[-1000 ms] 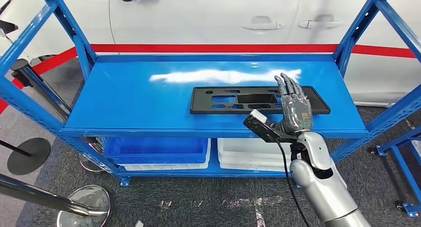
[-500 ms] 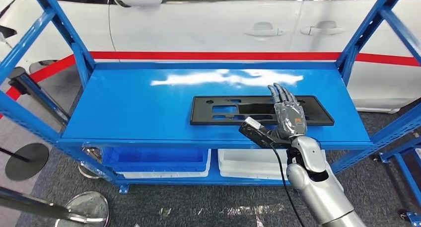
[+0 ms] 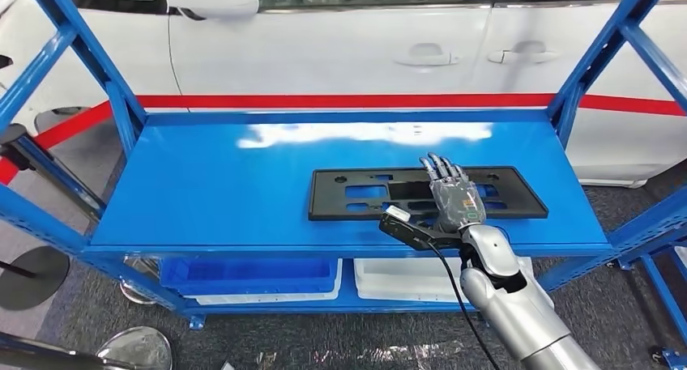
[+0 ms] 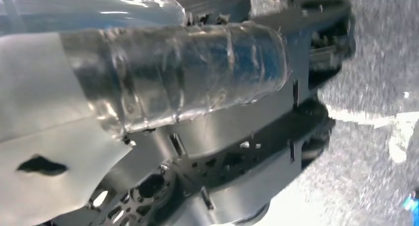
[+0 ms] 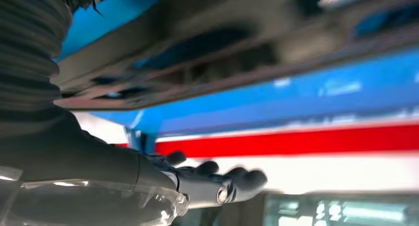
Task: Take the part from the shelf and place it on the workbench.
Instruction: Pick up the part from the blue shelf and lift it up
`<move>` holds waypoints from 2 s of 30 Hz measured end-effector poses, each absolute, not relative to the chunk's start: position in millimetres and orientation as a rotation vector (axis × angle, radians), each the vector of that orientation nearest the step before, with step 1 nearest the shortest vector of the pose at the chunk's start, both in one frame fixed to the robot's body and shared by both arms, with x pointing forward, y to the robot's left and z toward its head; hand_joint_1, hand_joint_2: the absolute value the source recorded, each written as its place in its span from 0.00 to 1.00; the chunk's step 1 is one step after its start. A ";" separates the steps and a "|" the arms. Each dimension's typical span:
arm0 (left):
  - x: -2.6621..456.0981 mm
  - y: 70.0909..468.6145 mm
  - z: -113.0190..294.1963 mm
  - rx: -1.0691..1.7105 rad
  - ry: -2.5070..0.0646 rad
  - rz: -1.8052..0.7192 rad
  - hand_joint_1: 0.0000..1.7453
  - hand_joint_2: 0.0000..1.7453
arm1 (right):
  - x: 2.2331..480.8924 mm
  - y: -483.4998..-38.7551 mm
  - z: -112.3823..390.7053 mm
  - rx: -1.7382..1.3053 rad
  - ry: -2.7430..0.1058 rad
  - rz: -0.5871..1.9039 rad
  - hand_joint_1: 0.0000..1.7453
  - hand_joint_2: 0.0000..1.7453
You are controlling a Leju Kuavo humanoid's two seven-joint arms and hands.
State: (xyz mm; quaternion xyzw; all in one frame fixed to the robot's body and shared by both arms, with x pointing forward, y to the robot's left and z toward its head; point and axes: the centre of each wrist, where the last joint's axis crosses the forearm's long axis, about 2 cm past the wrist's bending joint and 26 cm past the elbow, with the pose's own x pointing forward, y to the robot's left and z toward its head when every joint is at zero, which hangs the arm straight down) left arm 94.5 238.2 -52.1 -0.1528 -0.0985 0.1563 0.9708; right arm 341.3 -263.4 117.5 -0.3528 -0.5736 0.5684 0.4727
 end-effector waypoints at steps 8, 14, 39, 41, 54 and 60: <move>94.3 239.5 -52.7 -0.321 -0.198 0.313 0.00 0.00 | 343.3 -255.6 110.9 -0.810 -1.364 1.458 1.00 1.00; 94.3 242.6 -53.7 -0.329 -0.202 0.310 0.00 0.25 | 345.3 -254.6 107.3 -0.802 -1.360 1.478 1.00 1.00; 94.8 247.9 -56.3 -0.328 -0.213 0.305 0.00 1.00 | 345.9 -251.2 121.0 -0.871 -1.588 1.427 1.00 1.00; 94.8 247.8 -56.3 -0.328 -0.213 0.305 0.00 1.00 | 345.0 -250.4 124.0 -0.873 -1.604 1.419 1.00 1.00; 94.6 248.8 -56.9 -0.336 -0.218 0.299 0.00 1.00 | 345.2 -245.3 195.0 -0.840 -1.921 1.159 1.00 1.00; 95.3 249.9 -57.1 -0.334 -0.221 0.298 0.00 1.00 | 337.2 -242.9 230.1 -0.908 -2.058 1.084 1.00 1.00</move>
